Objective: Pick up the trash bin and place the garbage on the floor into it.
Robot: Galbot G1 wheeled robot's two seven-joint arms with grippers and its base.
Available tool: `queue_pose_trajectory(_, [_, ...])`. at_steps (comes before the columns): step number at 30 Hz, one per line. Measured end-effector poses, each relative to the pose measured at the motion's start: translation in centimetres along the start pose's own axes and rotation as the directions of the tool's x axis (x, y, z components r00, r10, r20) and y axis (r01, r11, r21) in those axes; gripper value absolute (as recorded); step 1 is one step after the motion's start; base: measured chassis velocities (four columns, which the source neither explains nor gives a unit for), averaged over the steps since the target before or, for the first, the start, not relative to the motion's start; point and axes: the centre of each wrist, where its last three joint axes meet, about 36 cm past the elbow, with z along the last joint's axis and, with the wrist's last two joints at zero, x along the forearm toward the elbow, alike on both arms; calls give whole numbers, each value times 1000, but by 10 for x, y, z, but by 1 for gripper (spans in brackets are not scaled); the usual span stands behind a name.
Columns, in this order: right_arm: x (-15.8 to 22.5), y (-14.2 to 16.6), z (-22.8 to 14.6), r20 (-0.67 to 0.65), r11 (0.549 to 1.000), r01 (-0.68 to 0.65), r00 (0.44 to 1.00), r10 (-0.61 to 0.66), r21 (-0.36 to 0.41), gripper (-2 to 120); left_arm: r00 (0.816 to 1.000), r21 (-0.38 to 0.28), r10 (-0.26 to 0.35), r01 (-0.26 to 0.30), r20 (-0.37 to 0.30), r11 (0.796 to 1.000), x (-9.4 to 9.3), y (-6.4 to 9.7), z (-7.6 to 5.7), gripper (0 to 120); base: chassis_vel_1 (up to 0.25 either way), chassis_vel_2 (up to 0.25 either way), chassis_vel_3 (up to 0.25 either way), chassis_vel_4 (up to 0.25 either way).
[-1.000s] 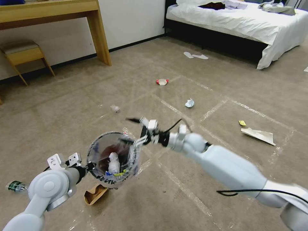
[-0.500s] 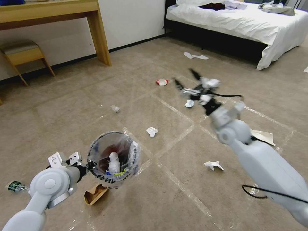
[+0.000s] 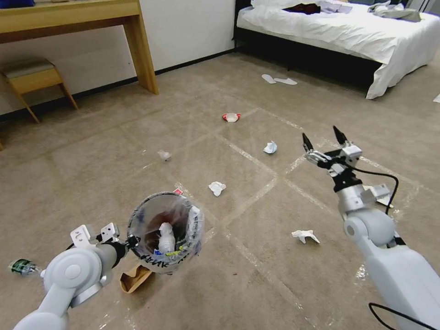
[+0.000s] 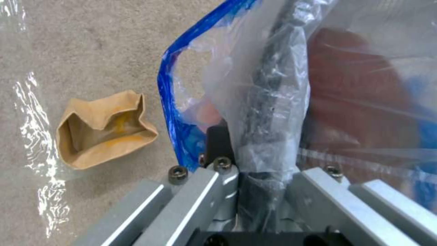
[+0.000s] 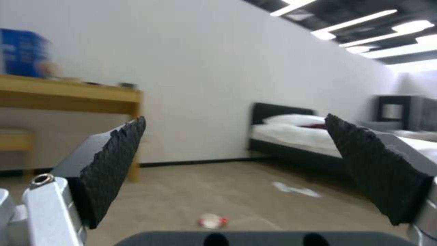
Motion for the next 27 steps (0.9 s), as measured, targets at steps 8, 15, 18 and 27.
queue_pose_trajectory(8, [86, 43, 8, 57, 964, -264, 964, 261, 41, 100, 1000, -3, 15, -15, 21, 1000, 3, -4, 4, 1, 0, 0, 0, 0])
queue_pose_trajectory(15, [130, 45, -9, 107, 941, -315, 947, 303, 121, 100, 1000, 3, 16, -16, 16, 1000, 3, -5, 6, 1, 0, 0, 0, 0])
queue_pose_trajectory(18, [142, 46, -15, 130, 938, -319, 944, 302, 136, 100, 1000, 8, 16, -16, 17, 1000, 4, -5, 7, 1, 0, 0, 0, 0])
queue_pose_trajectory(27, [165, 56, -10, 150, 933, -319, 943, 296, 168, 100, 1000, 4, 9, -9, 17, 1000, 2, -4, 8, 1, 0, 0, 0, 0])
